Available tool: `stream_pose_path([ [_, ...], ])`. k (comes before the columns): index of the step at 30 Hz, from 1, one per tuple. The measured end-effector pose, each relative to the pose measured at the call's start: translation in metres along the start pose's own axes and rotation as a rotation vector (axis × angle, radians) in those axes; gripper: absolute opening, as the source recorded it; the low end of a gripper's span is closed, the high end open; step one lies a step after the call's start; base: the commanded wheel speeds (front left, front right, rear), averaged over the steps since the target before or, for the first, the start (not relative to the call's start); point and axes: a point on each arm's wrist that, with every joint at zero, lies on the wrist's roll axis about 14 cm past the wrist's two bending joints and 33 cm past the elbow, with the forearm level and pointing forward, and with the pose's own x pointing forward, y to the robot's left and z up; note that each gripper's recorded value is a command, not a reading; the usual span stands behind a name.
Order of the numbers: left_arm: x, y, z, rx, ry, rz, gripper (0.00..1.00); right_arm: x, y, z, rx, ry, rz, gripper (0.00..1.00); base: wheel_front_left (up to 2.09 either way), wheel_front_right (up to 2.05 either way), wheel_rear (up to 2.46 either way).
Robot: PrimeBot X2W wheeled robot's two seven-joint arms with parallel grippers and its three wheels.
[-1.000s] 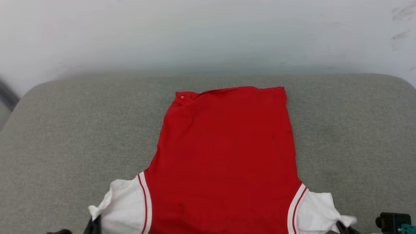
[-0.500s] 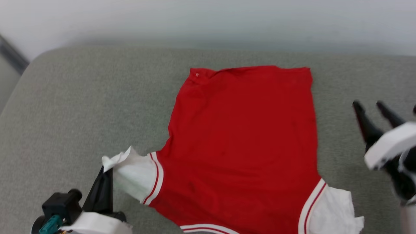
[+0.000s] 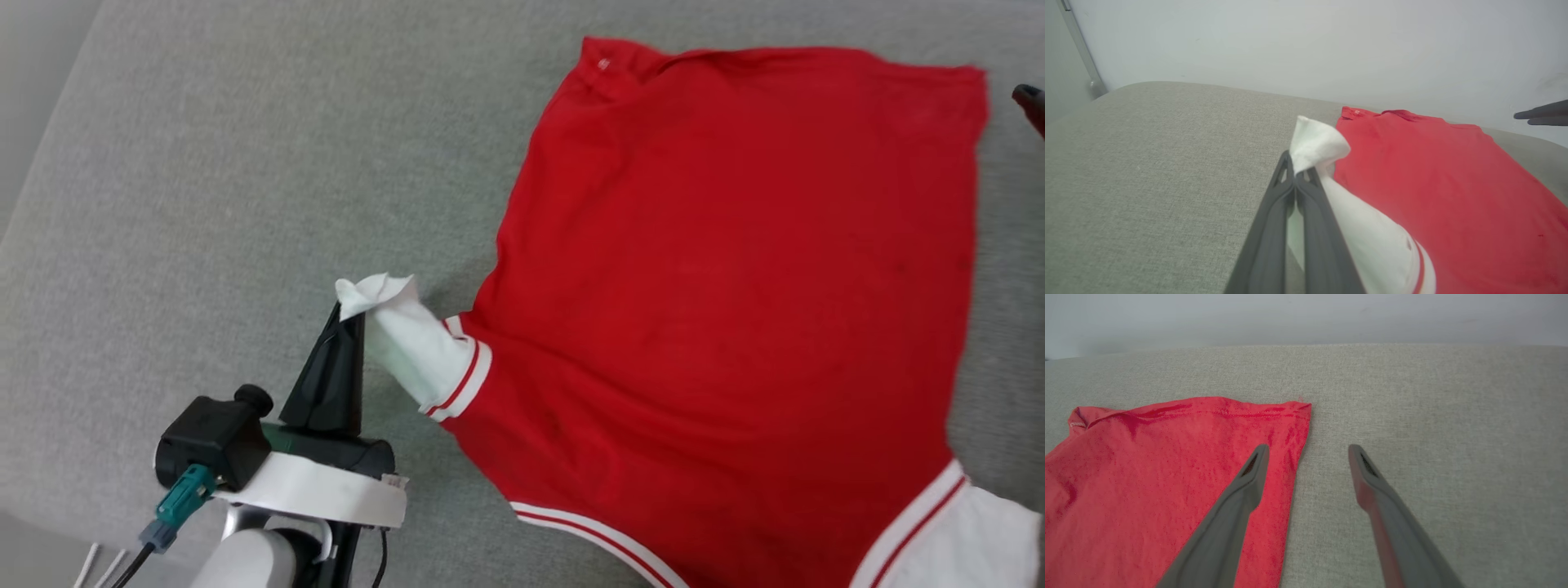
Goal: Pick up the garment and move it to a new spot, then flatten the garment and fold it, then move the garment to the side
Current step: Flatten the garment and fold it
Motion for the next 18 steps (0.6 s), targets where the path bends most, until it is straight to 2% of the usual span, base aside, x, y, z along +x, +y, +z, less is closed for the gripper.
stream_pose_path([
  [7,0.010,0.012,-0.024,0.006,0.049,0.031,0.00,0.060,0.019,-0.039,0.006,0.232,0.025,1.00,0.00,0.00,0.00],
  [12,0.012,0.021,-0.038,0.007,0.084,0.059,0.00,0.081,0.022,-0.062,0.038,0.337,0.028,1.00,0.00,0.00,0.00],
  [14,0.012,0.024,-0.040,0.011,0.088,0.066,0.00,0.083,0.022,-0.066,0.063,0.369,0.028,0.00,0.00,0.00,0.00],
  [18,0.009,0.025,-0.041,0.009,0.090,0.068,0.00,0.076,0.020,-0.066,0.073,0.387,0.015,0.00,0.00,0.00,0.00],
])
